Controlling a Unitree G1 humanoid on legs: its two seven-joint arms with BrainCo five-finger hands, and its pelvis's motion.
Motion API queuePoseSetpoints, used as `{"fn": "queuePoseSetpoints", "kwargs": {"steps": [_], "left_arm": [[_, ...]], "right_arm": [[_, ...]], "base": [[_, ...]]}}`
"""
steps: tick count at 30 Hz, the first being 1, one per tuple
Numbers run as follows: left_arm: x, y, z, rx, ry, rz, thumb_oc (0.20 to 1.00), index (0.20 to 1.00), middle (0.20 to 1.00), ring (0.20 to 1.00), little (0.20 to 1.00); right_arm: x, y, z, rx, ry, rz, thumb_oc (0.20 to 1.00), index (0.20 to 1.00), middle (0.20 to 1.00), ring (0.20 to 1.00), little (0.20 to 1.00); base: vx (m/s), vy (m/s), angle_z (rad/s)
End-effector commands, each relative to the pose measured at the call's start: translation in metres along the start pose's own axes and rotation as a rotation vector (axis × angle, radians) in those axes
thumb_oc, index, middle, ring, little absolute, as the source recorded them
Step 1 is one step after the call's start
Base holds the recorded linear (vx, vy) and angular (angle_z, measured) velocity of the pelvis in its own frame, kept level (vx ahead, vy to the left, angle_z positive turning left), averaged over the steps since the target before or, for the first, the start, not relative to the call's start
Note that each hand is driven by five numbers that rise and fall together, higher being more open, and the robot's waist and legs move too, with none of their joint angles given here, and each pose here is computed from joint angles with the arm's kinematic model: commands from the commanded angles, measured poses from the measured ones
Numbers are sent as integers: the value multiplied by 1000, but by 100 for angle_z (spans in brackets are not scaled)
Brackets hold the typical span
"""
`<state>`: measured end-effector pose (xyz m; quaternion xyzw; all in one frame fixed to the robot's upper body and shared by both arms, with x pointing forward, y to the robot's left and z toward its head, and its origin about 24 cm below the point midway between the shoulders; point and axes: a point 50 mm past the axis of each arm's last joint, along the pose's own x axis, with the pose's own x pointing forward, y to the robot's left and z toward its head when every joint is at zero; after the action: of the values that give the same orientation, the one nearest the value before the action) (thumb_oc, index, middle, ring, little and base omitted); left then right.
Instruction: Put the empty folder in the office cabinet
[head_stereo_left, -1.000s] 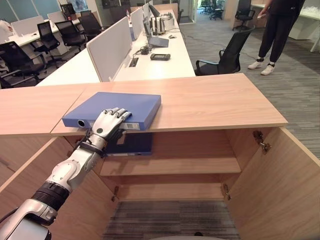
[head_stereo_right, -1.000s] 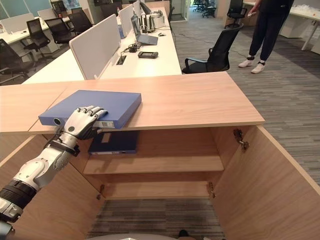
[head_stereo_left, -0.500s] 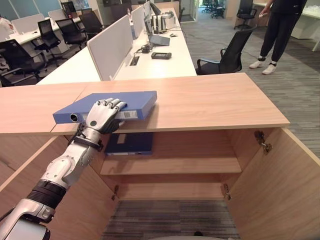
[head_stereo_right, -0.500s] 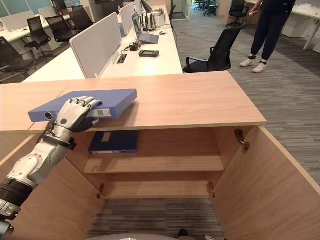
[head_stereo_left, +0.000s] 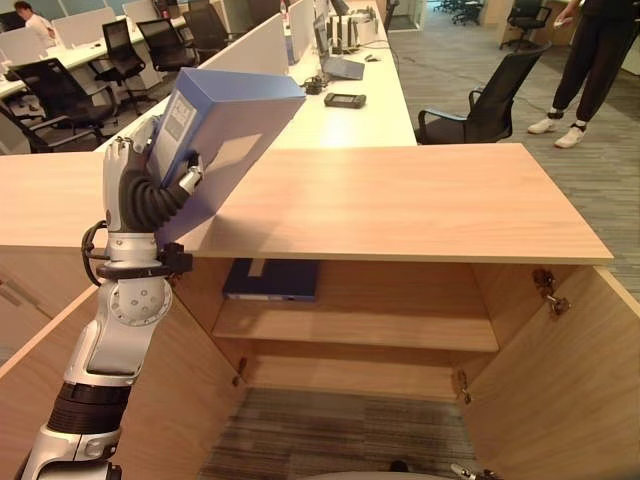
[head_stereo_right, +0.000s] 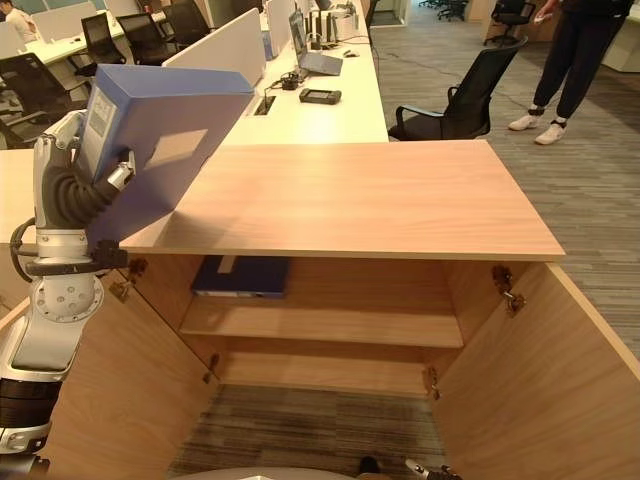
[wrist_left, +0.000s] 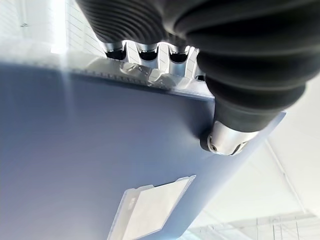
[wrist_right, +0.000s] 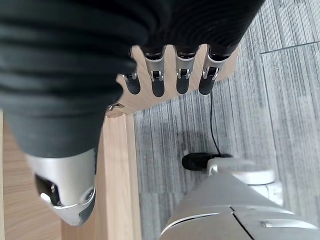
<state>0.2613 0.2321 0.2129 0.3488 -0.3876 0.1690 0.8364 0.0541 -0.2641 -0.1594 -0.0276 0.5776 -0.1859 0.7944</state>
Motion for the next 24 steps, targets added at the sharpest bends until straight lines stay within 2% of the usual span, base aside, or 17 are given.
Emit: {"fn": "queuePoseSetpoints", "kwargs": {"steps": [1,6,7,24], "left_arm": [[30,30,29,-145,-170,167,200,200,200,200,200],[22,42,36,-562,-160,190,200,200,200,200,200],[21,43,36,-596,-154,194,200,200,200,200,200],[12,48,29,-928,-118,174,200,200,200,200,200]], "right_arm": [[3,8,16,25,-23,10,1000,1000,1000,1000,1000],[4,9,23,27,-40,32,1000,1000,1000,1000,1000],[4,9,23,27,-38,36,1000,1000,1000,1000,1000],[4,6,19,-24,-9,51,1000,1000,1000,1000,1000]], "base": [[-9,-14,9],[-20,-9,6],[-13,-1,5],[0,0,0]]}}
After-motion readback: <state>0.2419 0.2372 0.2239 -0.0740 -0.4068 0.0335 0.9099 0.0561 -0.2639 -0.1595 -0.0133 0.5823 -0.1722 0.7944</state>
